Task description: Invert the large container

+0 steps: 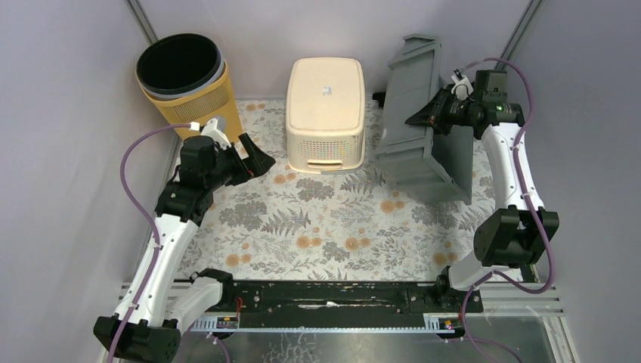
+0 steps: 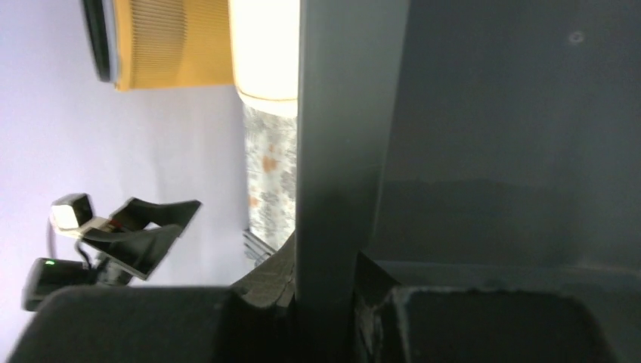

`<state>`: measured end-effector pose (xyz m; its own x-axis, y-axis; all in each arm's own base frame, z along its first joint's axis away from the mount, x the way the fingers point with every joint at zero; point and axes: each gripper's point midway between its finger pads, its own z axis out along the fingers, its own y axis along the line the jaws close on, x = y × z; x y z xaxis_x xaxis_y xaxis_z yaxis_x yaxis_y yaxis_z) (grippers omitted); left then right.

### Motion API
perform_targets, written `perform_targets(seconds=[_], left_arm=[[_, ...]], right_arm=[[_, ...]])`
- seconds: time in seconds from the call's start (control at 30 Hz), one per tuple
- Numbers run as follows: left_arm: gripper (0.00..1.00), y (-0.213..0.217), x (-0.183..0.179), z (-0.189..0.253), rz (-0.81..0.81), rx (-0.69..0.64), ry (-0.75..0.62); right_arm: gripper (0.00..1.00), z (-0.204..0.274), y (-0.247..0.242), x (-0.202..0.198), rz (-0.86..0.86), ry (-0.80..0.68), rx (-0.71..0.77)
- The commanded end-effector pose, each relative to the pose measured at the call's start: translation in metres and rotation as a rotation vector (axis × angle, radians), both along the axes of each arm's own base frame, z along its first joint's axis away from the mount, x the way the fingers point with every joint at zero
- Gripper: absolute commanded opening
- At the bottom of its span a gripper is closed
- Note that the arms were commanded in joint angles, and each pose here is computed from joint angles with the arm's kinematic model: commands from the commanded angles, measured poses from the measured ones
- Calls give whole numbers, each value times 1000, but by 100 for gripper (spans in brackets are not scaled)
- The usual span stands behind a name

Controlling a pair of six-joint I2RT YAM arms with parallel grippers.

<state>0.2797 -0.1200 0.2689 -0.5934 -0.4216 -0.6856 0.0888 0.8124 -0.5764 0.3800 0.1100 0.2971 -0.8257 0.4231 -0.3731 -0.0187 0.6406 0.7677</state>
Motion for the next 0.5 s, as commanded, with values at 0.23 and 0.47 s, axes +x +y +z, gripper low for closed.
perform_targets(seconds=[0.23, 0.47], left_arm=[[100, -1, 1, 14, 4, -20, -65], [100, -2, 2, 15, 6, -27, -63]], right_arm=[[0, 72, 35, 11, 243, -349, 352], [0, 72, 56, 5, 329, -355, 388]])
